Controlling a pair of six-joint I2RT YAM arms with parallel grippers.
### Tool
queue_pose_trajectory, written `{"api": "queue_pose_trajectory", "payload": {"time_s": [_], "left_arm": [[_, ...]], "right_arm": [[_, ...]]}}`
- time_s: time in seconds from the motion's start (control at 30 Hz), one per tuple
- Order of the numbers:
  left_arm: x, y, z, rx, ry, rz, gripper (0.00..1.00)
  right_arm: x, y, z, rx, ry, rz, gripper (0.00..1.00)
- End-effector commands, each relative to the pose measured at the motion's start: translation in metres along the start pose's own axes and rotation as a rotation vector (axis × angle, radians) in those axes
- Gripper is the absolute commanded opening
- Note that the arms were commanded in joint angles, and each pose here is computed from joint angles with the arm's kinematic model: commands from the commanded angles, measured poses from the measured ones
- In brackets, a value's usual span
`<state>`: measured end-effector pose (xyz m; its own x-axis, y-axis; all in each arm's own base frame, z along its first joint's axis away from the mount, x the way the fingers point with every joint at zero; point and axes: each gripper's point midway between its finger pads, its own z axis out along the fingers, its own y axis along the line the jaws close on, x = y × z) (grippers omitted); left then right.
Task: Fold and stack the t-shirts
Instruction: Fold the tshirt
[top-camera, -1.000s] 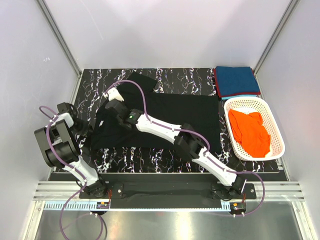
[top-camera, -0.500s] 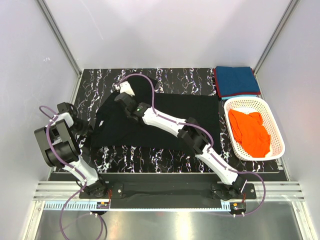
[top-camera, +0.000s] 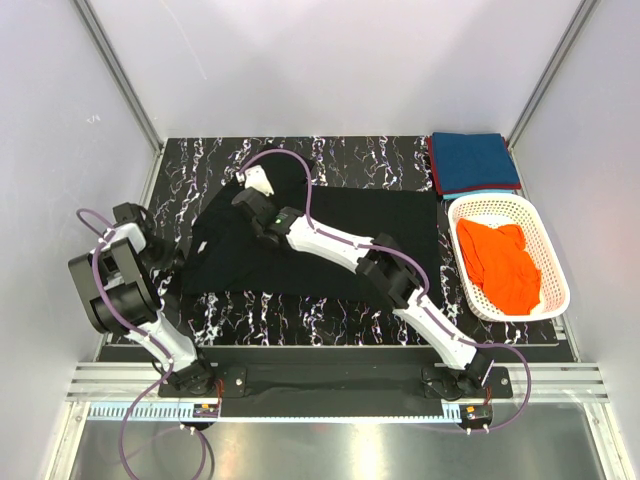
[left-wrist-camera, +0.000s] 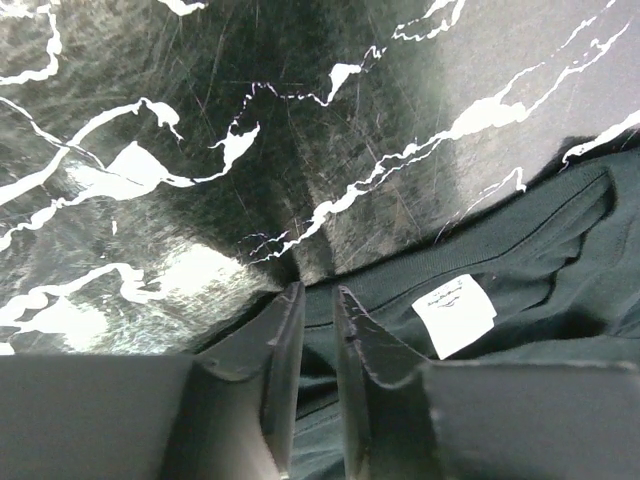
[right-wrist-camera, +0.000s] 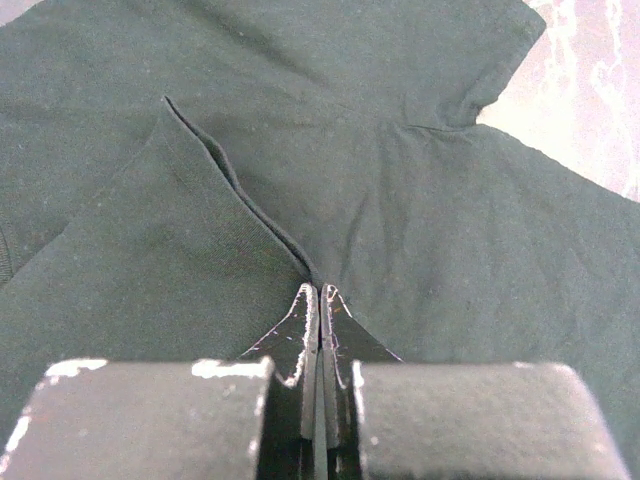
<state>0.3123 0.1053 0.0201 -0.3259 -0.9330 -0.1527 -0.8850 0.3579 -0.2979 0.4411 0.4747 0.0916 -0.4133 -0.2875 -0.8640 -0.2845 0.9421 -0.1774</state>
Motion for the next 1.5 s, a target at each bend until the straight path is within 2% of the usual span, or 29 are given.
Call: {"api": "queue_pose_trajectory", "payload": {"time_s": [0.0,0.07,0.1,0.23,0.4,0.57,0.77,0.87,1.07,1.13,1.47], "left_arm": [[-0.028,-0.021,-0.033,0.065,-0.114,0.037,0.32],[-0.037,-0.031,-0.049,0.099,-0.160,0.088,0.36],[-0.048,-0.036,-0.066,0.111,-0.223,0.101,0.38],[-0.049,-0.024,-0.079,0.066,-0.304,0.115,0.39],[-0.022,-0.009,-0.060,0.077,-0.222,0.141,0.39],[-0.011,0.004,-0.058,0.068,-0.222,0.173,0.33],[0.012,0.008,-0.056,0.123,-0.167,0.184,0.23],[0.012,0.012,-0.060,0.118,-0.191,0.190,0.21],[0.031,0.028,-0.052,0.115,-0.171,0.178,0.22],[0.033,0.027,-0.050,0.124,-0.161,0.172,0.28],[0.040,0.023,-0.055,0.179,-0.167,0.177,0.31]], "right_arm": [[-0.061,-0.020,-0.025,0.017,-0.109,0.132,0.00],[-0.060,-0.019,-0.024,0.010,-0.105,0.138,0.00],[-0.059,-0.019,-0.024,0.008,-0.103,0.138,0.00],[-0.059,-0.023,-0.025,0.028,-0.104,0.146,0.00],[-0.054,-0.024,-0.025,0.032,-0.094,0.143,0.00],[-0.047,-0.023,-0.025,0.026,-0.080,0.147,0.00],[-0.048,-0.026,-0.021,0.002,-0.069,0.169,0.00],[-0.047,-0.026,-0.021,-0.008,-0.062,0.174,0.00],[-0.038,-0.023,-0.019,-0.035,-0.040,0.161,0.00],[-0.036,-0.022,-0.019,-0.042,-0.036,0.162,0.00],[-0.030,-0.031,-0.017,-0.016,-0.027,0.189,0.00]]}}
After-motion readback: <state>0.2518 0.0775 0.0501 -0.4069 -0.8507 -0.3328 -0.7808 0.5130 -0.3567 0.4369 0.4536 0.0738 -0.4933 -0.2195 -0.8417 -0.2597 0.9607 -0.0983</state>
